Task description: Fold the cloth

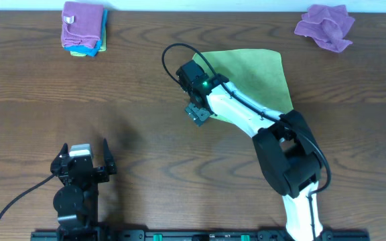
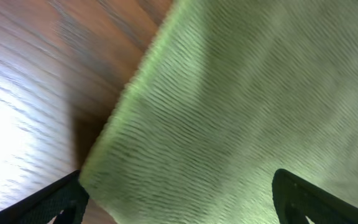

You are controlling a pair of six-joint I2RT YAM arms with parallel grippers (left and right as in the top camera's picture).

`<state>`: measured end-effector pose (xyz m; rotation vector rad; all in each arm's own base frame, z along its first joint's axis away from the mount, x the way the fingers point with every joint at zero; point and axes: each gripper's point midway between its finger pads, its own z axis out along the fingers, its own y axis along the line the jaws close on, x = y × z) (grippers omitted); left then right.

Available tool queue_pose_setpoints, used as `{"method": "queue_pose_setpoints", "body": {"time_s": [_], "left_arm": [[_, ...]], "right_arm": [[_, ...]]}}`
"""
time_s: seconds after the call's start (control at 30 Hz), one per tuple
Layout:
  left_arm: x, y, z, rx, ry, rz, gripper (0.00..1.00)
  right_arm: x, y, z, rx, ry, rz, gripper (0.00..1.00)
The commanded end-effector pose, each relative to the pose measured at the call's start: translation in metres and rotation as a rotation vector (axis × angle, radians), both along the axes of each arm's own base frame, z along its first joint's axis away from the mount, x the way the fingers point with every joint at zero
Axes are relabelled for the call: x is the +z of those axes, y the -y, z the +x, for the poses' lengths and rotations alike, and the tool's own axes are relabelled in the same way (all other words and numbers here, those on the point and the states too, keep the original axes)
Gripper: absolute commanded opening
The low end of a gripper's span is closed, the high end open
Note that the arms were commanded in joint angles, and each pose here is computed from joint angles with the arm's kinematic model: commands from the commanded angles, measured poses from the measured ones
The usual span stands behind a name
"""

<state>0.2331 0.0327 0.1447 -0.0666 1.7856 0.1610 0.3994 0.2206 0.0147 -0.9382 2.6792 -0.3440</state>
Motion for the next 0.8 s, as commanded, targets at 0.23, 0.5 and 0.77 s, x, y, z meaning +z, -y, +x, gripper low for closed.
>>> {"method": "queue_pose_setpoints", "body": {"time_s": [0.23, 0.5, 0.77], "left_arm": [[-0.015, -0.003, 0.000, 0.014, -0.033, -0.002, 0.95], [-0.015, -0.003, 0.000, 0.014, -0.033, -0.002, 0.95], [-0.015, -0.003, 0.000, 0.014, -0.033, -0.002, 0.95]], "right_arm": [[0.004, 0.035, 0.012, -0.107, 0.092, -0.160, 0.89], [0.016, 0.053, 0.019, -0.137, 0.163, -0.265, 0.69], [0.045, 0.053, 0.039, -0.165, 0.267, -0.291, 0.35]]}}
